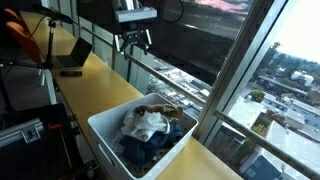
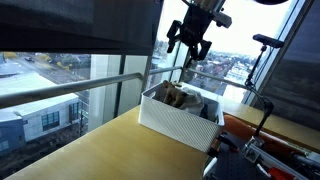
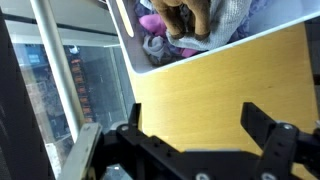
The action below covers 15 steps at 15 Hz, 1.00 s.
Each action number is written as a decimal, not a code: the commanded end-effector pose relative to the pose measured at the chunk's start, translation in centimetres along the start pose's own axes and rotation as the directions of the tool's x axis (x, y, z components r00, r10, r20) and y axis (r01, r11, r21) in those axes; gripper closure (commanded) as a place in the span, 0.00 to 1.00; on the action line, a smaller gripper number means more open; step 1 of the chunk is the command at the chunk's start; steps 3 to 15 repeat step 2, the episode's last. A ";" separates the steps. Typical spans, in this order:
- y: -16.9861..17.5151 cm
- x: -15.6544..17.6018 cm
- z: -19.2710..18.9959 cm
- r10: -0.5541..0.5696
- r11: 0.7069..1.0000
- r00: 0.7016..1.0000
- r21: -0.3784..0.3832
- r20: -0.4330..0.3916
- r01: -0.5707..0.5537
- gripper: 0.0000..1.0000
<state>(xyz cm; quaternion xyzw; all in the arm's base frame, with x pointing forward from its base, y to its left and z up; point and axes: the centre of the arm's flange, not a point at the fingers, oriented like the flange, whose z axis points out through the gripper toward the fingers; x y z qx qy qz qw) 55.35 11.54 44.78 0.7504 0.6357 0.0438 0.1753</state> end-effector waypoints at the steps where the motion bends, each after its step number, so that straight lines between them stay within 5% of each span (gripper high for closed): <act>1: 0.0 0.0 0.0 0.000 1.000 1.000 0.000 0.000 0.000 0.00; 15: 0.0 0.0 0.0 0.000 1.000 1.000 0.000 0.000 0.000 0.00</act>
